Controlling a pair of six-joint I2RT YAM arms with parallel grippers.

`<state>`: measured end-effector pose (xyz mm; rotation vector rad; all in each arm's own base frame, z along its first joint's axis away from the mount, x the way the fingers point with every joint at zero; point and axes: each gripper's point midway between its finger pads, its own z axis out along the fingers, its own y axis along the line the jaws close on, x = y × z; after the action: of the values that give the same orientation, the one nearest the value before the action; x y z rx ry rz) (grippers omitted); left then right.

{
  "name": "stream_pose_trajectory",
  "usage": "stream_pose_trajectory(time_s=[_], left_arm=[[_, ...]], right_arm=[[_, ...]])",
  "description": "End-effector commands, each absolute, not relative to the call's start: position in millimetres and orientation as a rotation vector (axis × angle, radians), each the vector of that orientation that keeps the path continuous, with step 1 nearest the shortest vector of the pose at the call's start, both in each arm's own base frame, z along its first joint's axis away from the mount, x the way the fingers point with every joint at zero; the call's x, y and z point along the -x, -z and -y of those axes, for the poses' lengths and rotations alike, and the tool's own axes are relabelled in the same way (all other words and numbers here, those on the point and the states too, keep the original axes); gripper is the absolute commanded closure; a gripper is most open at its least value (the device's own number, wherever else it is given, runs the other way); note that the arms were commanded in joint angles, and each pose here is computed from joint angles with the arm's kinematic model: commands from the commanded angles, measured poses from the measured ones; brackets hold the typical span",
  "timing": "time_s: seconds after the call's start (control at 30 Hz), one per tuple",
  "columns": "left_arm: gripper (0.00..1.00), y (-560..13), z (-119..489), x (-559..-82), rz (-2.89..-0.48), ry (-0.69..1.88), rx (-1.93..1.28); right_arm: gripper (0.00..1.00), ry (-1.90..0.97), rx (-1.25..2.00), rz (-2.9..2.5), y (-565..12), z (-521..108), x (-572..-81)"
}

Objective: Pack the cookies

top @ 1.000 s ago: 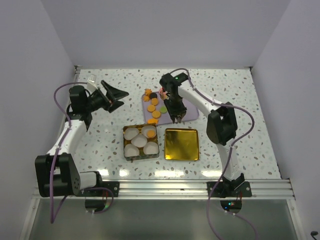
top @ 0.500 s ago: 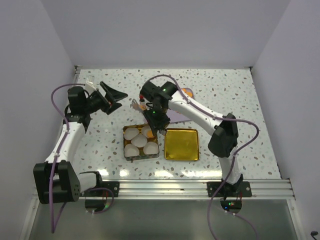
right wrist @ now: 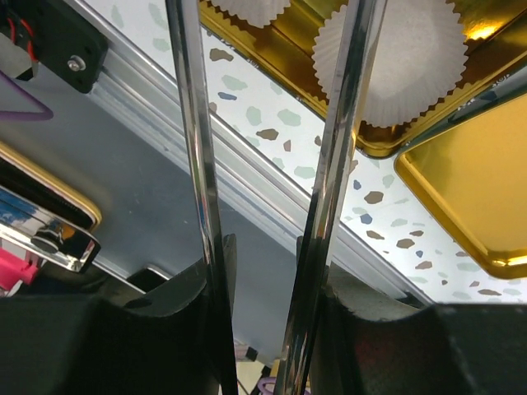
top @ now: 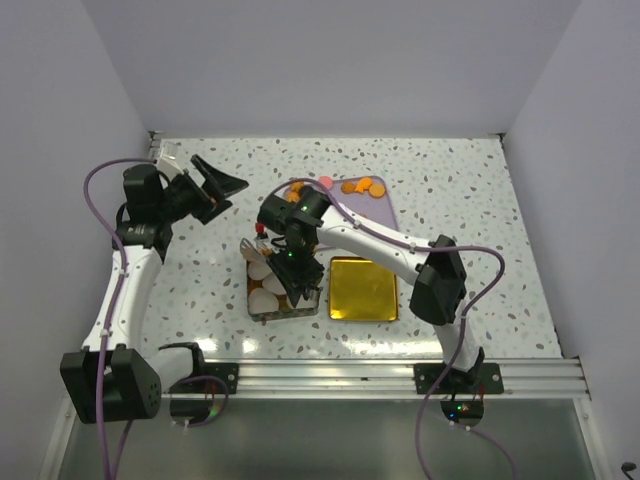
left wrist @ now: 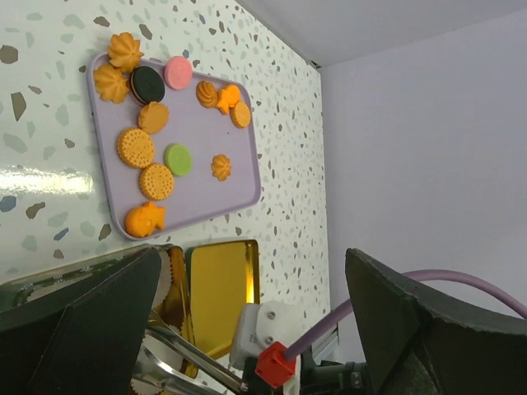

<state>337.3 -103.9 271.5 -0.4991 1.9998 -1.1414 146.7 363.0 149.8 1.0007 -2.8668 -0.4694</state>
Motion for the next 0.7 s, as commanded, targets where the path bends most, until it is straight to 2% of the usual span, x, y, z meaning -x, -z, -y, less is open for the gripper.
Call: stream_pose_trajectory(time_s=[0.0,0.37,0.67], left_arm=[[0.00,-282.4,98.9,-332.0,-1.989,1.101,0.481],[0.00,-283.4,99.7,-333.5,-1.989,1.105,0.476],[0.00,-280.8,100.1,-335.1,-1.988,1.110,0.473]], right_arm=[[0.70,0.454,-0.983,2.831,-143.1,-359.6,-142.7],[0.65,0.430,-0.988,2.824,-125.9,-361.1,-145.1],[0.54,0.402,-0.996,2.846,-125.5,-362.9,-151.7]])
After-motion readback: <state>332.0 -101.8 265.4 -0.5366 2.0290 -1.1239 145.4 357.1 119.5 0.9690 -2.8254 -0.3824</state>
